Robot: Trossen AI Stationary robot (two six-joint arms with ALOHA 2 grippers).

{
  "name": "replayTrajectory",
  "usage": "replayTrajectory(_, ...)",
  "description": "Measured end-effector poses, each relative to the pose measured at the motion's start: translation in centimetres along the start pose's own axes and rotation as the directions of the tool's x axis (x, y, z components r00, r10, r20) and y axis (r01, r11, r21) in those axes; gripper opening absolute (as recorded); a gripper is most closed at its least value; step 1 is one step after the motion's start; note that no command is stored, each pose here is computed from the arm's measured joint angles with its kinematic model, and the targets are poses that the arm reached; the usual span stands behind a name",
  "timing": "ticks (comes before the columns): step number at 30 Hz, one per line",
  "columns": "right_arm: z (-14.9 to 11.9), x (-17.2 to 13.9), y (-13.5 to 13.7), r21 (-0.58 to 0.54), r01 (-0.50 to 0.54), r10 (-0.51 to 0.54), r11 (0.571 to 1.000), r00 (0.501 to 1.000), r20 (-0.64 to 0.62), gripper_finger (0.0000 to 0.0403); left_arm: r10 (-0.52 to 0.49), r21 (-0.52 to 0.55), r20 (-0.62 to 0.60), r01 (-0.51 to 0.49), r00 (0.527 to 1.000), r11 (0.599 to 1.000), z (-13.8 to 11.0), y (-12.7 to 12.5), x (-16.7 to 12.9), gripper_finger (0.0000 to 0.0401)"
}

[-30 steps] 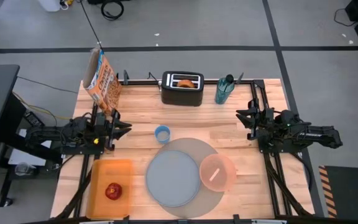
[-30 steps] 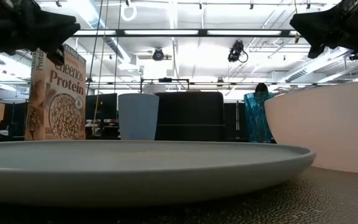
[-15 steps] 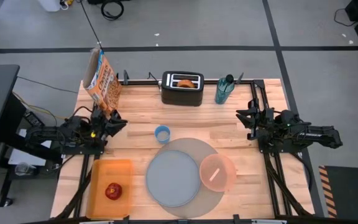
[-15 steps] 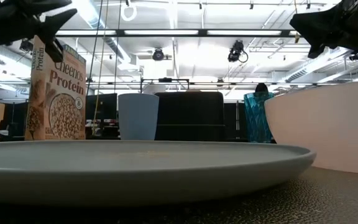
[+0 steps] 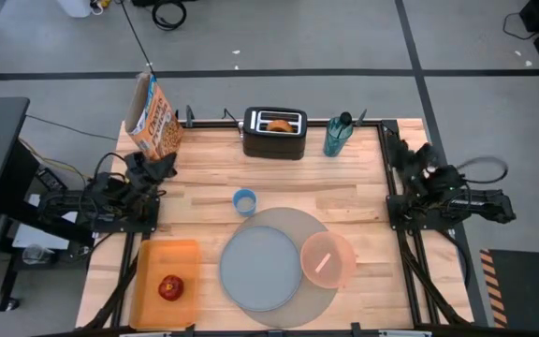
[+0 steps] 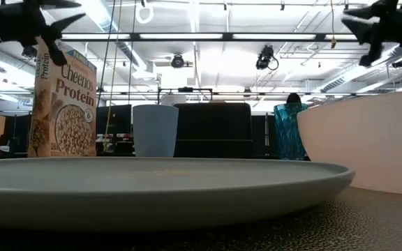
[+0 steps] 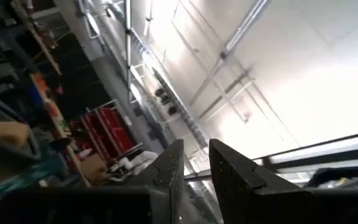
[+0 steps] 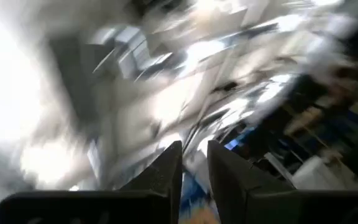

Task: Arrange a breakfast setting
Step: Pour the cereal from the cereal box into the orange bowl

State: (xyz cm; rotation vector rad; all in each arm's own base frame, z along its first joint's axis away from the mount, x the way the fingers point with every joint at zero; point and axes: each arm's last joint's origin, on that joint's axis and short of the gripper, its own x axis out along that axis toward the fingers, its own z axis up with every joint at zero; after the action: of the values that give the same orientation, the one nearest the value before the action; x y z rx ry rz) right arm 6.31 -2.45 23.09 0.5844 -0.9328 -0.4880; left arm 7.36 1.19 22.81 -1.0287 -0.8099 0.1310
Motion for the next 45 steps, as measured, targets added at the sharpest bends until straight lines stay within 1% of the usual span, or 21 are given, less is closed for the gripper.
replayTrajectory(1,0.0,0.0,-0.1,0.050,0.034,-0.035,0.998,0.999,0.014,0.0082,-0.019,-0.001,-0.007,0.019,1.000,1.000,0.2,-0.5,0.1,0.0082)
replayTrajectory(2,0.0,0.0,-0.2,0.073,0.046,-0.047,0.996,0.999,0.012,0.0082,-0.041,-0.003,-0.018,0.041,0.999,0.999,0.5,-1.1,0.3,0.0082)
replayTrajectory(4,-0.1,0.0,-0.2,0.097,0.042,-0.043,0.994,0.999,0.005,0.0082,-0.040,0.022,-0.039,0.040,0.998,0.999,0.8,-2.0,0.7,0.0082)
replayTrajectory(8,0.0,0.0,-0.1,0.182,0.029,-0.032,0.983,0.999,0.014,0.0082,-0.015,0.126,-0.059,0.023,0.998,0.992,1.7,-3.7,1.5,0.0082)
replayTrajectory(10,0.2,0.0,0.0,0.192,0.017,-0.022,0.981,0.999,0.024,0.0082,-0.006,0.195,-0.075,0.021,0.997,0.981,2.0,-4.5,1.8,0.0082)
replayTrajectory(12,0.2,0.0,0.0,0.193,0.014,-0.019,0.981,1.000,0.024,0.0082,0.005,0.238,-0.084,0.015,0.996,0.971,2.1,-4.9,2.2,0.0082)
replayTrajectory(16,0.1,0.0,-0.1,0.192,0.033,-0.039,0.981,0.999,0.027,0.0082,0.016,0.242,-0.097,0.008,0.995,0.970,2.1,-5.6,3.0,0.0082)
replayTrajectory(18,0.1,0.0,-0.1,0.242,0.034,-0.041,0.970,0.999,0.026,0.0082,0.035,0.257,-0.133,0.001,0.990,0.967,1.8,-5.7,3.4,0.0082)
replayTrajectory(21,-0.1,0.1,-0.1,0.342,0.023,-0.026,0.939,1.000,0.005,0.0082,0.058,0.270,-0.182,-0.007,0.982,0.963,1.6,-6.2,4.1,0.0082)
replayTrajectory(23,-0.4,0.2,0.0,0.351,0.005,0.005,0.936,1.000,-0.028,0.0082,0.073,0.272,-0.218,-0.011,0.973,0.962,1.5,-6.6,4.5,0.0082)
replayTrajectory(24,-0.5,0.3,0.1,0.351,0.013,0.003,0.936,0.999,-0.046,0.0082,0.084,0.280,-0.237,-0.015,0.968,0.960,1.5,-6.7,4.7,0.0082)
replayTrajectory(26,-0.5,0.8,0.4,0.342,0.039,-0.016,0.939,0.997,-0.072,0.0082,0.106,0.302,-0.284,-0.016,0.953,0.953,1.5,-7.3,5.1,0.0082)
replayTrajectory(28,-0.4,1.5,1.1,0.316,0.071,-0.043,0.946,0.995,-0.095,0.0082,0.164,0.352,-0.337,-0.038,0.927,0.935,1.6,-7.9,5.5,0.0082)
replayTrajectory(30,-0.1,2.5,1.9,0.273,0.096,-0.064,0.957,0.990,-0.122,0.0082,0.249,0.407,-0.389,-0.077,0.887,0.910,1.9,-8.5,5.8,0.0082)
replayTrajectory(32,0.2,3.7,3.0,0.225,0.117,-0.083,0.967,0.984,-0.155,0.0082,0.342,0.459,-0.431,-0.124,0.835,0.880,2.4,-9.4,6.1,0.0082)
replayTrajectory(35,0.6,5.8,4.7,0.135,0.155,-0.118,0.979,0.962,-0.248,0.0082,0.476,0.526,-0.511,-0.178,0.716,0.832,3.2,-10.7,6.1,0.0082)
replayTrajectory(38,0.6,7.7,6.3,0.019,0.184,-0.163,0.983,0.910,-0.381,0.0082,0.593,0.569,-0.558,-0.253,0.581,0.783,3.8,-11.7,6.2,0.0082)
replayTrajectory(40,0.3,8.9,7.2,-0.051,0.165,-0.169,0.985,0.857,-0.488,0.0082,0.637,0.584,-0.584,-0.284,0.503,0.760,3.9,-12.2,6.3,0.0082)
replayTrajectory(41,0.1,9.3,7.7,-0.085,0.141,-0.165,0.986,0.820,-0.548,0.0082,0.649,0.587,-0.599,-0.293,0.469,0.754,3.9,-12.3,6.5,0.0082)
replayTrajectory(44,-0.7,10.6,8.7,-0.153,0.074,-0.162,0.985,0.678,-0.717,0.0082,0.647,0.561,-0.665,-0.323,0.372,0.762,3.4,-12.4,6.7,0.0082)
replayTrajectory(45,-1.1,11.0,9.0,-0.173,0.057,-0.171,0.983,0.622,-0.764,0.0082,0.645,0.548,-0.684,-0.344,0.340,0.763,3.3,-12.5,6.8,0.0082)
